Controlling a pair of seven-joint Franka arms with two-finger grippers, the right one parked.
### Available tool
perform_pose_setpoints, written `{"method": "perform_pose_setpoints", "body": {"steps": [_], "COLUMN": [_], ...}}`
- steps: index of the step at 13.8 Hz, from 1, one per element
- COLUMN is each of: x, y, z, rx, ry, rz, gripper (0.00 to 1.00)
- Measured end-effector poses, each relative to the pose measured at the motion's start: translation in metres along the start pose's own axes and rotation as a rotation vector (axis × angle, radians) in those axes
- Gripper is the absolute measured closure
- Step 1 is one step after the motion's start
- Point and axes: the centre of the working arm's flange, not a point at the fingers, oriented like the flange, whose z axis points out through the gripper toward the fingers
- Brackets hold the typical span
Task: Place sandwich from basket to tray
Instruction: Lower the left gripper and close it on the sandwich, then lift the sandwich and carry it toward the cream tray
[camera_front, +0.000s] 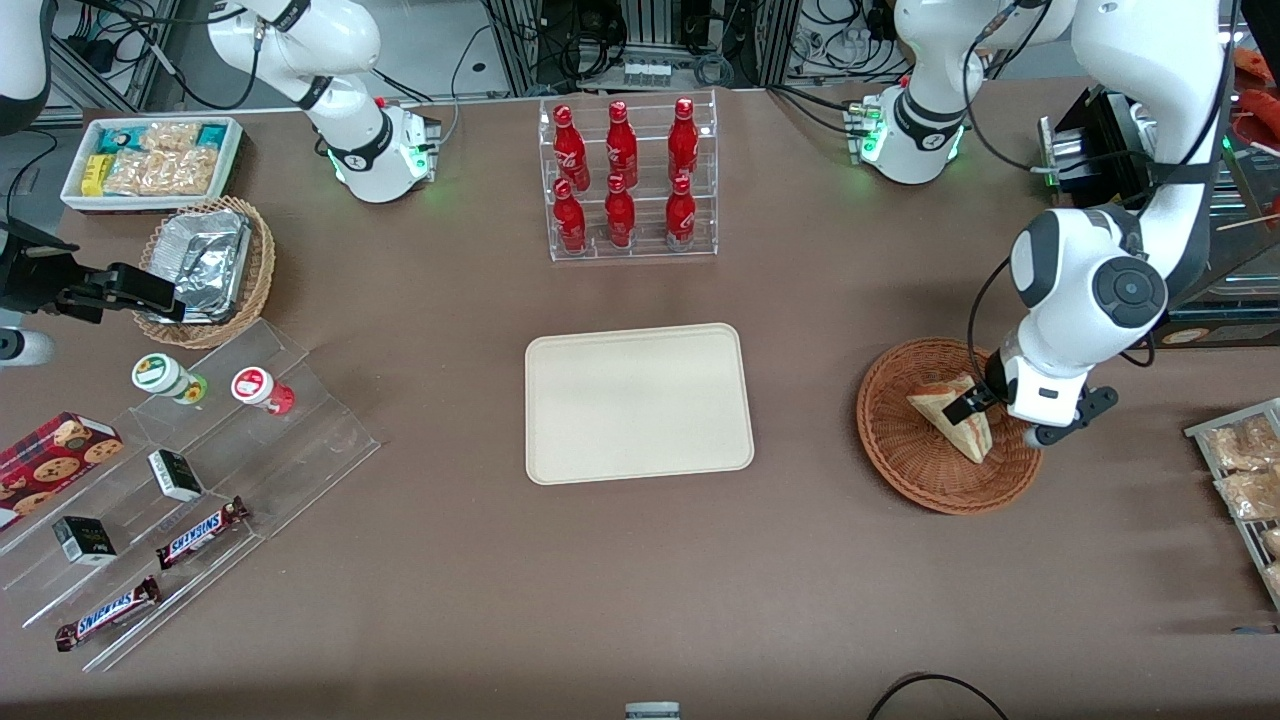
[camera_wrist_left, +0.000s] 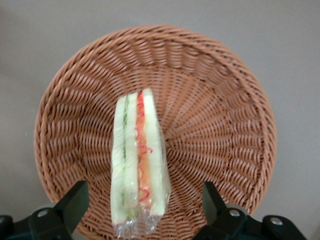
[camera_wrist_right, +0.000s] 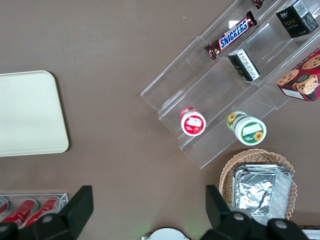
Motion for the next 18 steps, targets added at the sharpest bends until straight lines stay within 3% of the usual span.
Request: {"method": "perform_pose_setpoints", "body": {"steps": [5, 13, 15, 18], "x": [-0.002, -0.006, -0.005, -0.006], "y": [-0.004, -0.006, -0.005, -0.005], "z": [-0.002, 0.041, 0.052, 0.062], "rx": [0.008, 0.042, 0.039, 0.043], "ry": [-0.009, -0.056, -0.053, -0.059], "rz": [-0.080, -0.094, -0.094, -0.094], "gripper": [0.00, 0.00, 0.00, 0.05]}}
